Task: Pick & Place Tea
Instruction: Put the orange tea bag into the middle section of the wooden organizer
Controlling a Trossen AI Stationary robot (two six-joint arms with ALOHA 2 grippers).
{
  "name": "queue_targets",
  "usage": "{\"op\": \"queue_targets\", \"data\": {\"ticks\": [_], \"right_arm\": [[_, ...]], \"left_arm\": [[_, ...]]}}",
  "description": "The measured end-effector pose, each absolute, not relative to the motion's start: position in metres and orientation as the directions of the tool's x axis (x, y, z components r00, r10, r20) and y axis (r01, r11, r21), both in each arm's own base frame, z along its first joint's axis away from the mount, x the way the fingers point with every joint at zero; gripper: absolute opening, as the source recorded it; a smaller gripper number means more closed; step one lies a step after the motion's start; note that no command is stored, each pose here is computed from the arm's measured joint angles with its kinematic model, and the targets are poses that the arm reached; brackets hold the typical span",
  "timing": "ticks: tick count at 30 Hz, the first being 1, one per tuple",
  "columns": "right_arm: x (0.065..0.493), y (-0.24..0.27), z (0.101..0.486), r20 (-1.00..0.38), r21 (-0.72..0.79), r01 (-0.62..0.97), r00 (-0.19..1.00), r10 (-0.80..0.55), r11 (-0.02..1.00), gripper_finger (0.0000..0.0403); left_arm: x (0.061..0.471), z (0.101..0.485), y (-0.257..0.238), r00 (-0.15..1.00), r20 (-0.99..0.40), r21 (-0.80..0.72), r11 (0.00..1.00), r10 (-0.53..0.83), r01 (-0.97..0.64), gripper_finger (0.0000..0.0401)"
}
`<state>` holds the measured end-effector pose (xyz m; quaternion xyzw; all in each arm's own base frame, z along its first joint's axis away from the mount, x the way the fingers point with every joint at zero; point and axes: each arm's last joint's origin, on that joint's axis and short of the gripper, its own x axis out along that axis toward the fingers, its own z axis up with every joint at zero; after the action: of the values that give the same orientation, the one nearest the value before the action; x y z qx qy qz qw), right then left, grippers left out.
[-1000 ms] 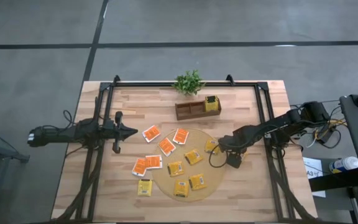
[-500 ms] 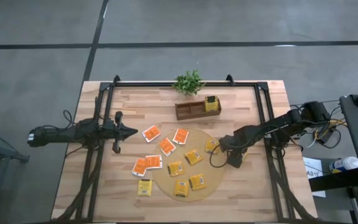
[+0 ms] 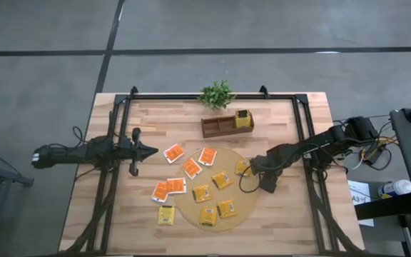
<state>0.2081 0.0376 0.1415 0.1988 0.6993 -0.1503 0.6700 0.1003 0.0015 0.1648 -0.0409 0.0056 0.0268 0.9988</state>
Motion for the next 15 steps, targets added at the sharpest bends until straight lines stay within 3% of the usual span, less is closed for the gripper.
{"op": "queue_targets", "data": {"ticks": [7, 15], "right_arm": [[0.213, 0.036, 0.17, -0.997, 0.069, 0.442, 0.07, 0.042, 0.894, 0.0056], [0.225, 0.024, 0.222, -0.949, 0.039, 0.43, 0.299, -0.101, 0.902, 0.0035]], "left_arm": [[0.1, 0.165, 0.001, 0.999, -0.013, -0.081, 0.995, 0.053, -0.054, 0.0], [0.1, 0.165, 0.001, 0.999, -0.013, -0.081, 0.995, 0.053, -0.054, 0.0]]}}
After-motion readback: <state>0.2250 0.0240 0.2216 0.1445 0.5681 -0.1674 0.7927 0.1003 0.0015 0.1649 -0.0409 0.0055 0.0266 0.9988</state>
